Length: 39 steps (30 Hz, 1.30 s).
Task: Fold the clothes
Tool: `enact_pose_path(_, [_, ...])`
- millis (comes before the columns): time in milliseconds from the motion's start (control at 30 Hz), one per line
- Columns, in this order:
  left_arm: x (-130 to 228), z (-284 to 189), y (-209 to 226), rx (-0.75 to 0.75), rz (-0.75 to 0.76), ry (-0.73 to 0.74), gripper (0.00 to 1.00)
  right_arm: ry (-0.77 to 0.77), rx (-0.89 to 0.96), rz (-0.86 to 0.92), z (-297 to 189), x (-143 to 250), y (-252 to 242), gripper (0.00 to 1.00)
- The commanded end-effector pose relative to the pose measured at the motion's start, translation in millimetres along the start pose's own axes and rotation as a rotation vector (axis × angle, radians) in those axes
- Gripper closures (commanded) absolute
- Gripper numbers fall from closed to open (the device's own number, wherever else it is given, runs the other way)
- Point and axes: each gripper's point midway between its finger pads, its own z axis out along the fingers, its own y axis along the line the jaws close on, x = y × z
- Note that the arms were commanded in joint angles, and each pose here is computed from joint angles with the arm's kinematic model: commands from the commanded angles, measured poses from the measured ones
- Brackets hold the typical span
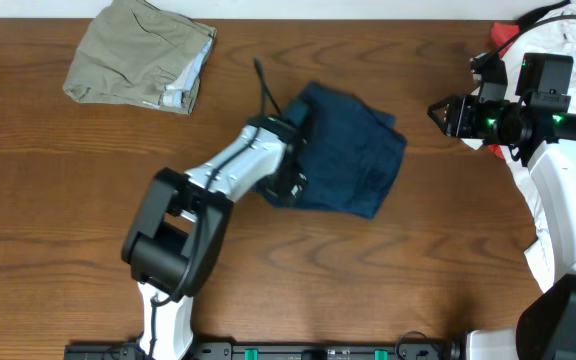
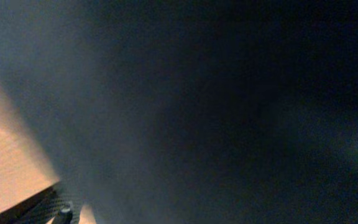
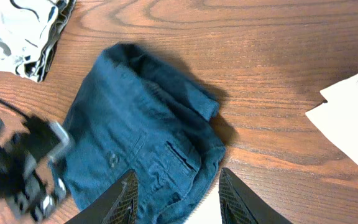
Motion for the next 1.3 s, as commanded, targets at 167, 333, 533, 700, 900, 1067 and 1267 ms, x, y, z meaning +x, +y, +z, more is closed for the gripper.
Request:
enact_pose_path(167, [-32,-5,84,-0.177,-0.047,-0.133,0.02,0.01,0.008,-0.007,4,2,0,0.59])
enact_pose_path(333, [-45,-44,64,-0.169,0.016,-0.177,0.02,0.009,0.012,-0.007,4,2,-1,0.59])
enact_pose_path(533, [-55,-87,-19,-0.031,0.201,-0.285,0.02,0.01,0.018,-0.009,4,2,-1,0.59])
enact_pose_path(700, [-44,-84,-83,0.044,0.412,-0.272,0.02,0.015,0.031,-0.008,4,3,-3,0.59])
enact_pose_path(900, [-18,-63,-104,0.045,0.549,-0.152,0.02,0.015,0.031,-0.009,5,3,-3,0.59])
enact_pose_path(1067, [-6,-44,-104,0.046,0.594,-0.071,0.02,0.015,0.031,-0.01,5,3,-3,0.58])
enact_pose_path(1267, [1,-28,-109,0.056,0.635,-0.026,0.02,0.014,0.031,-0.009,5,3,-3,0.58])
